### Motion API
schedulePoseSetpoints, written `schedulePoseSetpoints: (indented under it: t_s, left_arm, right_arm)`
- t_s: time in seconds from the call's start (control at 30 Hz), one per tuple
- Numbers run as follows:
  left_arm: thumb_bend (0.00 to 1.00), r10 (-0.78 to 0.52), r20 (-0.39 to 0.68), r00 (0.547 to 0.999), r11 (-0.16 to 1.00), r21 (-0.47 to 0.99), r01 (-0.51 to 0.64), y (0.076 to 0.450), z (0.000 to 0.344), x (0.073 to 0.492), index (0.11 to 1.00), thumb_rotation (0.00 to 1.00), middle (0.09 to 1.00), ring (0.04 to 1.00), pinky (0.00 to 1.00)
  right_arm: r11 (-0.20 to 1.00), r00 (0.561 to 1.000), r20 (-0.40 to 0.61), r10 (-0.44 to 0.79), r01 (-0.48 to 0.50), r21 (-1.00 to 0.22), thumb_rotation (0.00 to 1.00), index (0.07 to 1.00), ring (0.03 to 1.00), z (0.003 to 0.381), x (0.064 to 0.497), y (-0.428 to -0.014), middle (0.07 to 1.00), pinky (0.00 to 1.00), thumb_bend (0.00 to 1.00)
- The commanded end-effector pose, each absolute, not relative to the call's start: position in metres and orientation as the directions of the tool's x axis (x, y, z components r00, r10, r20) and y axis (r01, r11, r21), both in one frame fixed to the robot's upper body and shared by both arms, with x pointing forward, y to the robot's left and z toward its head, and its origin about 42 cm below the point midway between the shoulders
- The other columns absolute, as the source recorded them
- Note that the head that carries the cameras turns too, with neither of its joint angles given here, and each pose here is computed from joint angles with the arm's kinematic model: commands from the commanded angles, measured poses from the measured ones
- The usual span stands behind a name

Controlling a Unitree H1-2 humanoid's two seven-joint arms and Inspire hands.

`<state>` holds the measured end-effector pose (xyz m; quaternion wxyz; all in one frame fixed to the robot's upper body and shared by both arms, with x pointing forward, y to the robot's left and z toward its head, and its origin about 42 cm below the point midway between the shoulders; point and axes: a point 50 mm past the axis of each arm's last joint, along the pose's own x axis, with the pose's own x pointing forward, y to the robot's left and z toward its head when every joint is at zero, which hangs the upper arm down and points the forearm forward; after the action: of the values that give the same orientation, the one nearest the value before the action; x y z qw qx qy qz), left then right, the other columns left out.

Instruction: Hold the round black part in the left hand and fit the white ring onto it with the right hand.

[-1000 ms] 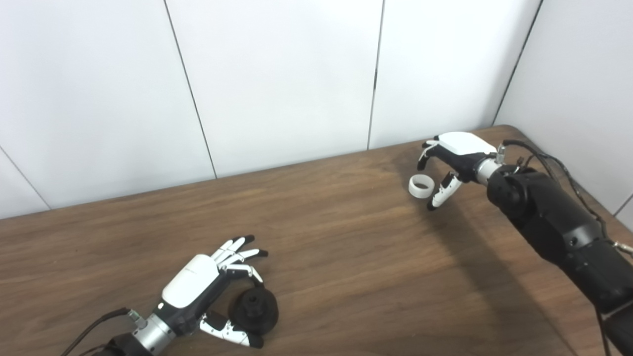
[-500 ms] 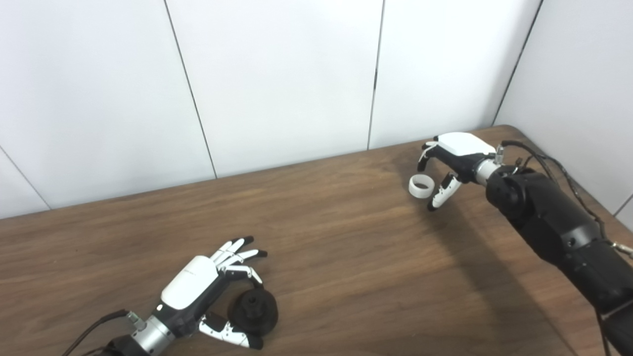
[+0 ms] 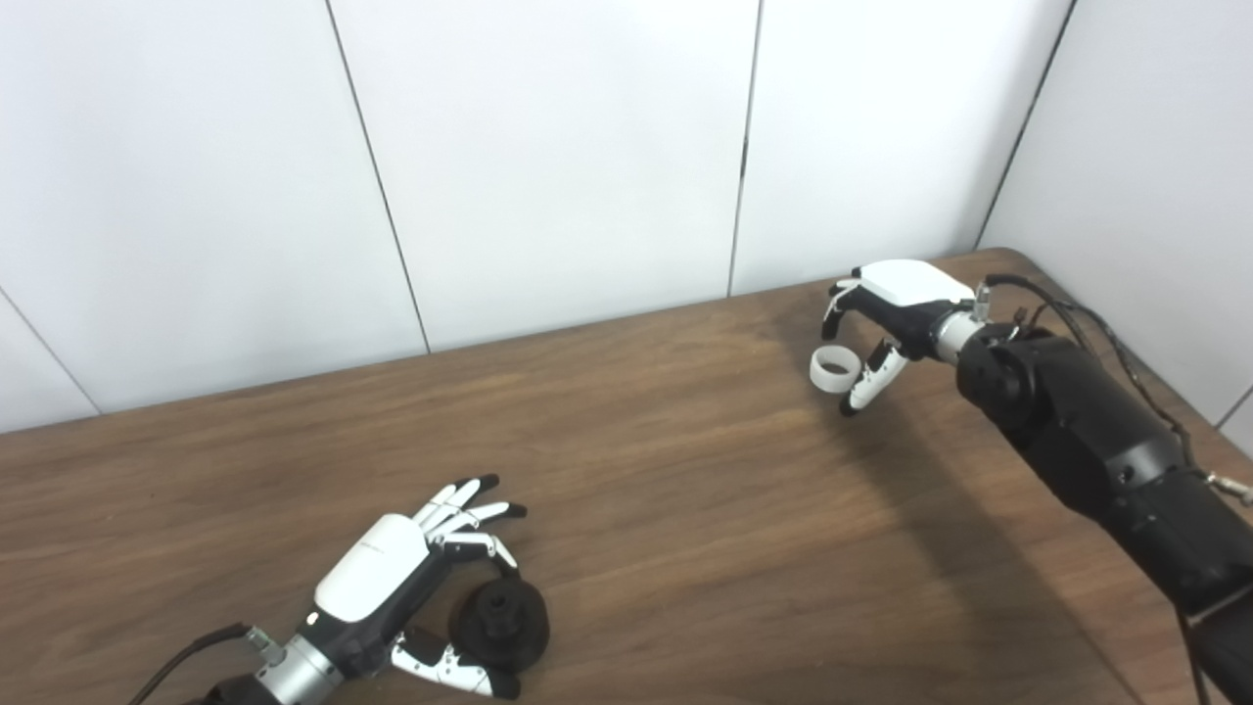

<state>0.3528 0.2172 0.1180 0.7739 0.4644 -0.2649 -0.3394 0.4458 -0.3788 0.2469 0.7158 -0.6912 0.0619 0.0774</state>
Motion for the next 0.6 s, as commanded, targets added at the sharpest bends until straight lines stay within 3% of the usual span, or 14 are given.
schedulePoseSetpoints:
  t_s: [0.0, 0.57]
  left_arm:
    - [0.52, -0.792, 0.007, 0.61, 0.255, 0.912, 0.321, 0.221, 0.1072, 0.3424, 0.482, 0.06, 0.881, 1.0, 1.0]
    - [0.52, -0.789, 0.012, 0.614, 0.265, 0.908, 0.324, 0.2224, 0.1113, 0.3403, 0.482, 0.06, 0.878, 1.0, 1.0]
  right_arm:
    - [-0.001, 0.992, -0.126, 0.029, -0.126, -0.992, 0.27, 0.674, 1.0, 0.2822, 0.4564, -0.3795, 0.92, 1.0, 0.87]
    - [-0.015, 0.983, -0.181, 0.012, -0.181, -0.983, 0.28, 0.673, 1.0, 0.2744, 0.4536, -0.3815, 0.925, 1.0, 0.87]
